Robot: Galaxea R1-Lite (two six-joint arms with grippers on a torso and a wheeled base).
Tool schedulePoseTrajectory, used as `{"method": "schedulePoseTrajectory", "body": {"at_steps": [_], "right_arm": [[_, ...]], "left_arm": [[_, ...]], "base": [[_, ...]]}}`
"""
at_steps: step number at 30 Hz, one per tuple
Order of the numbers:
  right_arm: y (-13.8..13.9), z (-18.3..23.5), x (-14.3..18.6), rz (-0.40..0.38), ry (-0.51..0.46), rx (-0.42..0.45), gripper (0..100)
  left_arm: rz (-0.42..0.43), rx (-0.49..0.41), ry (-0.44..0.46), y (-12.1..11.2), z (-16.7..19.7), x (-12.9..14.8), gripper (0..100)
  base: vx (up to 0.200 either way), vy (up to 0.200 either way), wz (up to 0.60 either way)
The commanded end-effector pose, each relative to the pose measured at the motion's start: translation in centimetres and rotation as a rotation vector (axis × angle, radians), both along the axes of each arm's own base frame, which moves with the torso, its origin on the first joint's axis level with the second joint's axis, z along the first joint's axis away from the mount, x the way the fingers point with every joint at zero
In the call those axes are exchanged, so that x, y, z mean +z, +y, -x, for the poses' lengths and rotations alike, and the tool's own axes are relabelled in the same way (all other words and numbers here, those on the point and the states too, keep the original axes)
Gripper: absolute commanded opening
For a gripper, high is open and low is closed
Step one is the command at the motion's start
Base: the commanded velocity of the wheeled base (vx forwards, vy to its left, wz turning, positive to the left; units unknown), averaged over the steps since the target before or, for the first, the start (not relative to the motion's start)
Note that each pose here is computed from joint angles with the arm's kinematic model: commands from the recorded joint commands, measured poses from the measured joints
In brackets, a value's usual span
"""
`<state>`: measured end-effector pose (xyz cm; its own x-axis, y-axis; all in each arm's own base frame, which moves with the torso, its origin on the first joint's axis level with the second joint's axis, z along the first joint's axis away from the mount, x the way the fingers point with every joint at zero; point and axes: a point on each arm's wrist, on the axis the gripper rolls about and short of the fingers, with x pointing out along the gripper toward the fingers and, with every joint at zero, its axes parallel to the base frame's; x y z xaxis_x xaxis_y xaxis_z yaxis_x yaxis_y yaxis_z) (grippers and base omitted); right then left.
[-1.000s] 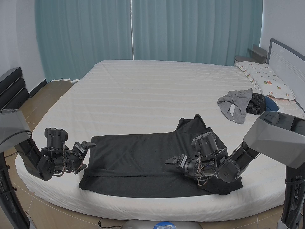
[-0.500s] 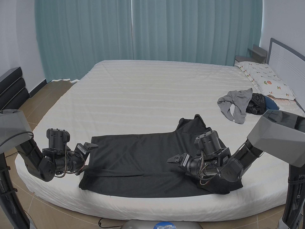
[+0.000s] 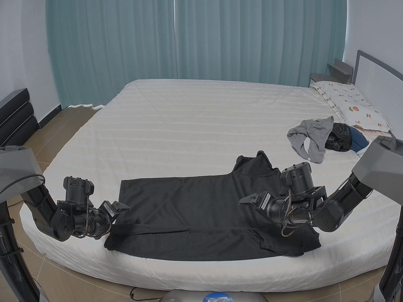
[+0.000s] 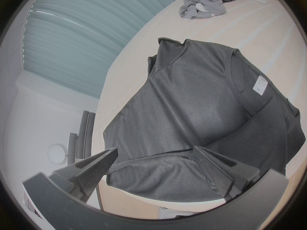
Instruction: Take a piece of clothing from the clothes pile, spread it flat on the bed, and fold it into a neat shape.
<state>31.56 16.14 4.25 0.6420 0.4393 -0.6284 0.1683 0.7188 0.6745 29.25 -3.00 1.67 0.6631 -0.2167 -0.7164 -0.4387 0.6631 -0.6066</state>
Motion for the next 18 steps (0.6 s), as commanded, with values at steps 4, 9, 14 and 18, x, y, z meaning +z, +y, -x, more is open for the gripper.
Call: {"method": "schedulePoseTrajectory", "body": {"at_steps": [4, 9, 14, 18], "right_arm": [[-1.5, -0.5, 0.4, 0.009, -0.016, -0.03, 100], [-1.9, -0.6, 0.4, 0.01, -0.019, -0.043, 100], [-2.7, -0.8, 0.4, 0.046, -0.033, -0.058, 100], [-4.5, -0.9, 0.6, 0.114, -0.061, -0.086, 100]], "left_arm": [[-0.008, 0.0, 0.014, -0.2, -0.5, -0.7, 100], [-0.006, 0.002, 0.017, -0.2, -1.2, -1.1, 100], [-0.006, 0.012, 0.017, 0.1, -1.7, -1.4, 0], [0.0, 0.036, 0.008, 0.5, -1.9, -1.2, 0]], "base": [[0.0, 0.0, 0.0], [0.0, 0.0, 0.0], [0.0, 0.0, 0.0], [0.0, 0.0, 0.0]]}}
